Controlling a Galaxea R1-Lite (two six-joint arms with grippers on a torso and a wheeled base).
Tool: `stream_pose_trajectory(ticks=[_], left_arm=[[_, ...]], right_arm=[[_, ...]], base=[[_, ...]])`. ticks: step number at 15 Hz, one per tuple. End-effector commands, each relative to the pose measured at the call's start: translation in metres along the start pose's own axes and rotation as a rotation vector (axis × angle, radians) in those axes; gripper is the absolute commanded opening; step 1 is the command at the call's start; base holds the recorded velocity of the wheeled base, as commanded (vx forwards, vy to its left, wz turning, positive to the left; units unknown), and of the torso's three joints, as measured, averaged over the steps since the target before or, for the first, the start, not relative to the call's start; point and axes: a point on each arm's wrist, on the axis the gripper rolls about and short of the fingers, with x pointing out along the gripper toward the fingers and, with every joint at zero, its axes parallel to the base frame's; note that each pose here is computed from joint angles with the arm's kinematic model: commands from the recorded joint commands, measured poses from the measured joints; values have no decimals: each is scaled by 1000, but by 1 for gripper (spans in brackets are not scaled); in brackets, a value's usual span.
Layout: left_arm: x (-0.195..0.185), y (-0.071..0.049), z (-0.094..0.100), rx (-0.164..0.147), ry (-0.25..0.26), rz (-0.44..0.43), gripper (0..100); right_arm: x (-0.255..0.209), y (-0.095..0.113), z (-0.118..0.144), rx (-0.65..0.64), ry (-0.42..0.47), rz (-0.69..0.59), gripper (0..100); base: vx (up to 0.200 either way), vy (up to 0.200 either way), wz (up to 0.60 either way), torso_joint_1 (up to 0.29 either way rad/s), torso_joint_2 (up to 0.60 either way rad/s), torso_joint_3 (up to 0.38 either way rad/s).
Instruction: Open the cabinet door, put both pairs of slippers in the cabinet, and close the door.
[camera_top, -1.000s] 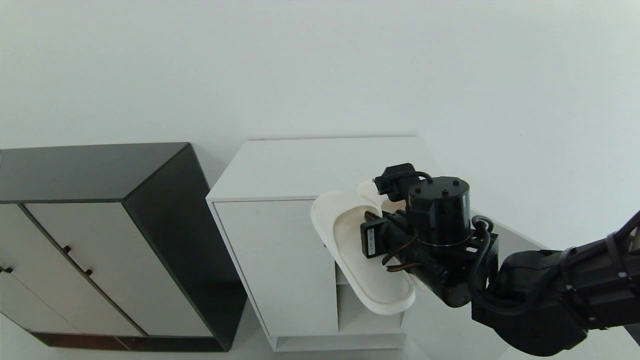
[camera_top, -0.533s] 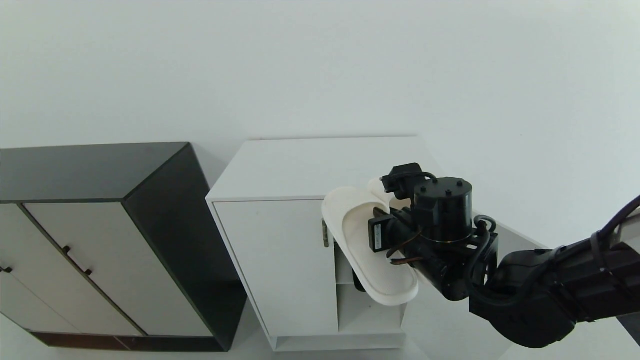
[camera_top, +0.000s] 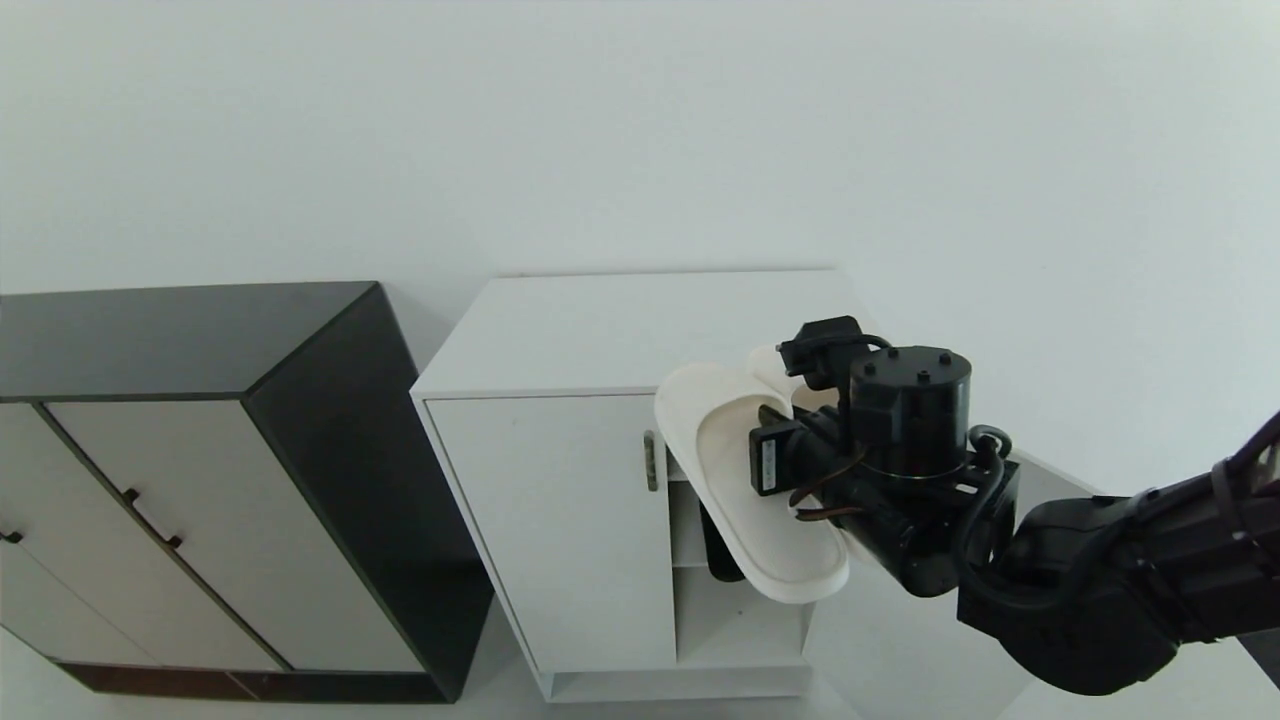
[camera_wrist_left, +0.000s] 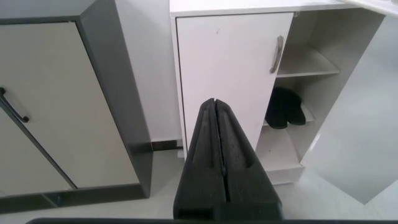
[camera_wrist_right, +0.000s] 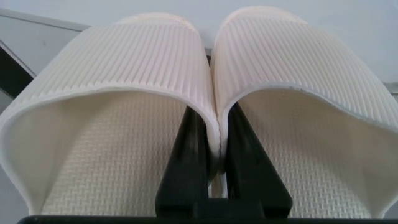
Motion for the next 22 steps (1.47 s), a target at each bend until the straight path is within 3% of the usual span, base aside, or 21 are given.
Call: stream_pose_trajectory(ticks=[1, 10, 22], left_arm=[[0, 0, 0, 0, 0, 1, 0], [0, 0, 0, 0, 0, -1, 0], [0, 0, 0, 0, 0, 1, 0]], right_arm=[[-21, -1, 10, -6, -23, 26, 0], [-30, -3, -14, -30, 21, 38, 0], [-23, -4, -20, -30, 25, 25, 0]], base=[[0, 0, 0, -188, 471, 251], [0, 0, 0, -210, 521, 308], [0, 0, 0, -154, 485, 326]])
